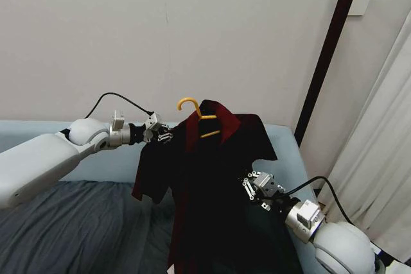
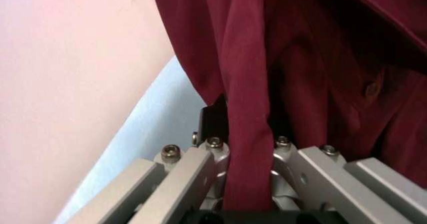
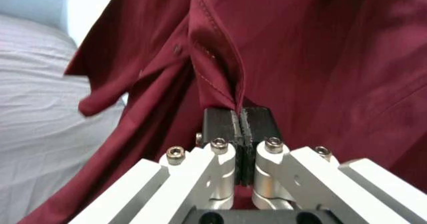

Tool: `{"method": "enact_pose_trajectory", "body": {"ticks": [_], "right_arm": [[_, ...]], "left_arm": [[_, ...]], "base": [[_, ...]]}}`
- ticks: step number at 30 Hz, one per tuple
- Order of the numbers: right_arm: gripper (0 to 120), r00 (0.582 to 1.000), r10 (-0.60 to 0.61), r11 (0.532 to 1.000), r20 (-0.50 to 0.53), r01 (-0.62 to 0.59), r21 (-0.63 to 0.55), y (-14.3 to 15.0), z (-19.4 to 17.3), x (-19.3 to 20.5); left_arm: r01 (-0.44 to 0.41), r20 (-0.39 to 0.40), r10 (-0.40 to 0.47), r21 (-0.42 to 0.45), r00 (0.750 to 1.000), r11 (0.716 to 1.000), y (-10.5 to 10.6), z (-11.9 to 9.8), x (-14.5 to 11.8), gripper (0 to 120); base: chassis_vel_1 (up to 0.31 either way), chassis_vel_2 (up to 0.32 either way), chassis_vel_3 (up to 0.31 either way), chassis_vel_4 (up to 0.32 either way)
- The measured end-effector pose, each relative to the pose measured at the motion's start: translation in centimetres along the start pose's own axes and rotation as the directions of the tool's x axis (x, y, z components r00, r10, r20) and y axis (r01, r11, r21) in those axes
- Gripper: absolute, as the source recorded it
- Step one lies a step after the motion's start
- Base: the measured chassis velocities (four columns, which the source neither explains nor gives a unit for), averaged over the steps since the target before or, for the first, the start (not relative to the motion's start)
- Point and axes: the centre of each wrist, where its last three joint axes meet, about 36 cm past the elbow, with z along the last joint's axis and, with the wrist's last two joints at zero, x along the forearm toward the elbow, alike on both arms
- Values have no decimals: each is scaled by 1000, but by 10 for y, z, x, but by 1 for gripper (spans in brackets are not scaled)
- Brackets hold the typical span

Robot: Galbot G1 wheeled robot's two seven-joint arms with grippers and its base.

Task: Pick up the clothes from the sofa and hang them on the clothes hanger.

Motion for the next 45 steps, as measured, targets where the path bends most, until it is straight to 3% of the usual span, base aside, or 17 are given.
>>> {"method": "enact_pose_trajectory", "body": {"ticks": [5,11,14,20,22,31,38,45], "right_arm": [[0,1000,-7,1000,-18,7,-3,6,10,0],[24,999,6,1000,-50,-6,-10,17,24,15],[39,1000,27,999,-14,-28,-42,23,10,22],[54,1000,19,997,-1,-19,-76,33,-3,32],[64,999,37,995,3,-37,-88,37,-6,35],[97,972,233,947,-8,-229,-227,4,-24,12],[100,957,287,911,-39,-285,-299,-17,-44,3],[100,965,258,917,-53,-261,-300,-21,-49,-6]], "left_arm": [[-14,-16,14,-36,1000,999,9,-12,5,2],[-19,-27,17,-80,999,997,21,-22,-1,2],[-17,-34,13,-94,999,995,25,-21,-8,2],[-16,-44,12,-103,999,995,27,-19,-10,2],[-18,-50,13,-111,999,994,28,-19,-9,2],[-66,-67,57,-144,996,987,23,-26,-15,2],[-100,-80,88,-162,993,982,11,-22,-25,2],[-110,-74,99,-159,992,981,5,-19,-32,2]], "base": [[0,0,0,0],[0,0,0,0],[0,0,0,0],[0,0,0,0],[0,0,0,0],[0,0,0,0],[0,0,0,0],[0,0,0,0]]}}
